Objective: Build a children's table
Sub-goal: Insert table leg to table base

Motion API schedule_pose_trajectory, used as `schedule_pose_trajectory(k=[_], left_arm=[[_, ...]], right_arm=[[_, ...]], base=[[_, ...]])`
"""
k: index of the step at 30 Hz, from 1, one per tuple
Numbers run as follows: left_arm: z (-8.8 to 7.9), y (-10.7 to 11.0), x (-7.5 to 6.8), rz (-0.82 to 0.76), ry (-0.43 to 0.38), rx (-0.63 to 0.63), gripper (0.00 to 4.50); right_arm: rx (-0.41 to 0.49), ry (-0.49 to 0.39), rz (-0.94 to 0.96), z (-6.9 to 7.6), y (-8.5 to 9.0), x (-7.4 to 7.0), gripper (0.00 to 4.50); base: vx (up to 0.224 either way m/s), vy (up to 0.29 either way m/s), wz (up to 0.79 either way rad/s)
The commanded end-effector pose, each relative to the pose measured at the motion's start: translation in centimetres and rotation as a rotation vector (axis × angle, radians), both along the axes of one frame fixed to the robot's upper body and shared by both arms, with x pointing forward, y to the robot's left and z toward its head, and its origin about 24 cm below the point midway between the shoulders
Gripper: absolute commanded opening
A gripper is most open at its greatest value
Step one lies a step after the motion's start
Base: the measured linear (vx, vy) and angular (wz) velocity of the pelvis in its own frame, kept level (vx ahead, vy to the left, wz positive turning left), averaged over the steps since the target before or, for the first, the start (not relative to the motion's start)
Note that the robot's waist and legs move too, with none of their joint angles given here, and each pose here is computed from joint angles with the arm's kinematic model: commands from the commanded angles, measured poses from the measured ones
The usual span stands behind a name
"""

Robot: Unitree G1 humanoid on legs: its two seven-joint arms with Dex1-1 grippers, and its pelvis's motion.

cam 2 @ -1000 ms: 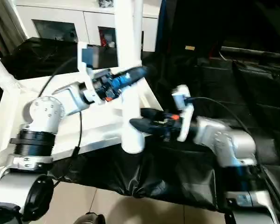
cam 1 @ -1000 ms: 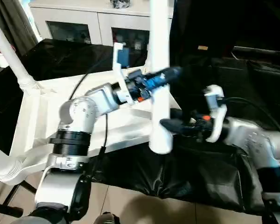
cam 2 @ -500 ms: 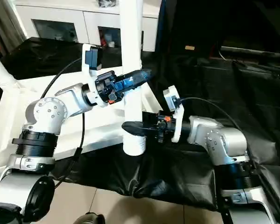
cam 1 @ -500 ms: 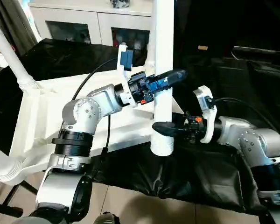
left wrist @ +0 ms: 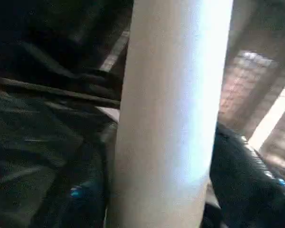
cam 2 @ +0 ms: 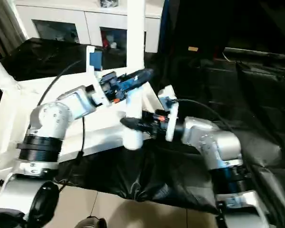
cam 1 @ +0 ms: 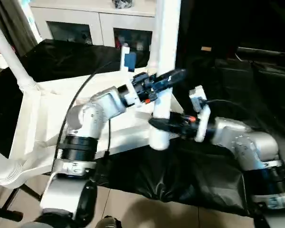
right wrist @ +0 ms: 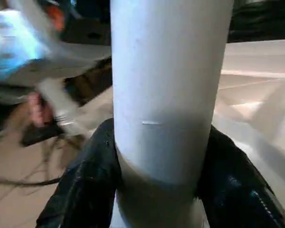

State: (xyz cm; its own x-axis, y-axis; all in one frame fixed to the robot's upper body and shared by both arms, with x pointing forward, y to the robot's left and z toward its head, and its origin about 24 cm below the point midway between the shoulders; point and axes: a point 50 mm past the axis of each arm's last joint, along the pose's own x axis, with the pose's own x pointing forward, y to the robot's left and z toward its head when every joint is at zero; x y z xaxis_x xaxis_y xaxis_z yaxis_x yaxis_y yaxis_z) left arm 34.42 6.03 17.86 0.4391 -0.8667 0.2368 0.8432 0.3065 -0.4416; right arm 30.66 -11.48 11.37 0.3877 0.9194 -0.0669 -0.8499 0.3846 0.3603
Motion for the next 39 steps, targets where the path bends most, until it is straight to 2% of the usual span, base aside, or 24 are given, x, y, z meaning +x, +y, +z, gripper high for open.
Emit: schedule_pose_trajectory(k=[1, 2, 3, 4, 6, 7, 13, 18, 21, 23, 24, 25, 26, 29, 33, 36, 39], left_arm=[[-0.3, -0.2, 1.0, 0.175, 0.0, 0.136, 3.02], [-0.7, 0.0, 1.5, 0.255, 0.02, 0.18, 3.02], [-0.9, 0.1, 1.6, 0.281, 0.027, 0.193, 3.02], [-1.3, 0.4, 2.1, 0.374, 0.073, 0.209, 3.02], [-1.5, 0.9, 2.7, 0.507, 0.115, 0.214, 3.02], [-1.5, 1.0, 2.8, 0.547, 0.116, 0.216, 2.84], [-0.7, 0.5, 2.5, 0.626, 0.126, 0.13, 2.31], [-0.2, -0.9, 1.9, 0.559, 0.135, 0.072, 1.92], [0.0, -1.4, 1.6, 0.505, 0.14, 0.032, 1.87], [0.1, -1.5, 1.4, 0.479, 0.139, 0.02, 1.86], [0.1, -1.4, 1.4, 0.469, 0.139, 0.018, 1.86], [0.1, -1.4, 1.4, 0.453, 0.134, 0.019, 1.86], [0.1, -1.3, 1.4, 0.433, 0.123, 0.029, 1.86], [-0.1, -1.0, 1.4, 0.35, 0.09, 0.046, 1.85], [0.1, -0.6, 1.0, 0.209, 0.058, 0.029, 1.85], [0.7, -0.3, 0.7, 0.103, 0.01, 0.02, 1.85], [0.9, -0.3, 0.3, 0.021, -0.03, 0.028, 1.85]], right_arm=[[-0.021, -0.058, -0.095, 0.4, 0.3, 0.4, 1.91], [-0.028, -0.068, -0.127, 0.3, 0.6, 0.5, 1.91], [-0.032, -0.072, -0.139, 0.2, 0.7, 0.5, 1.91], [-0.059, -0.087, -0.178, 0.0, 1.1, 0.6, 1.9], [-0.057, -0.096, -0.24, 0.1, 1.7, 0.8, 1.89], [-0.052, -0.097, -0.27, 0.1, 2.0, 1.0, 1.89], [-0.051, -0.112, -0.333, 0.2, 3.2, 1.0, 1.89], [-0.046, -0.116, -0.331, 0.2, 3.8, 0.6, 1.89], [-0.043, -0.119, -0.334, 0.2, 3.9, 0.5, 1.89], [-0.022, -0.091, -0.305, 0.2, 3.9, 0.3, 1.89], [-0.019, -0.088, -0.296, 0.3, 3.9, 0.3, 2.24], [-0.019, -0.087, -0.293, 0.3, 3.7, 0.3, 2.24], [-0.018, -0.086, -0.286, 0.4, 3.4, 0.3, 2.59], [-0.008, -0.08, -0.242, 0.8, 2.6, 0.4, 2.68], [0.014, -0.071, -0.098, 1.6, 1.7, -0.3, 3.1], [-0.056, -0.072, 0.012, 1.6, 0.9, -0.9, 3.32], [-0.077, -0.06, 0.075, 1.5, 0.4, -1.4, 3.35]], base=[[0.0, 0.0, 0.0], [0.0, 0.0, 0.0], [0.0, 0.0, 0.0], [0.0, 0.0, 0.0], [0.0, 0.0, 0.0], [0.0, 0.0, 0.0], [0.0, 0.0, 0.0], [0.0, 0.0, 0.0], [0.0, 0.0, 0.0], [0.0, 0.0, 0.0], [0.0, 0.0, 0.0], [0.0, 0.0, 0.0], [0.0, 0.0, 0.0], [0.0, 0.0, 0.0], [0.0, 0.0, 0.0], [0.0, 0.0, 0.0], [0.0, 0.0, 0.0]])
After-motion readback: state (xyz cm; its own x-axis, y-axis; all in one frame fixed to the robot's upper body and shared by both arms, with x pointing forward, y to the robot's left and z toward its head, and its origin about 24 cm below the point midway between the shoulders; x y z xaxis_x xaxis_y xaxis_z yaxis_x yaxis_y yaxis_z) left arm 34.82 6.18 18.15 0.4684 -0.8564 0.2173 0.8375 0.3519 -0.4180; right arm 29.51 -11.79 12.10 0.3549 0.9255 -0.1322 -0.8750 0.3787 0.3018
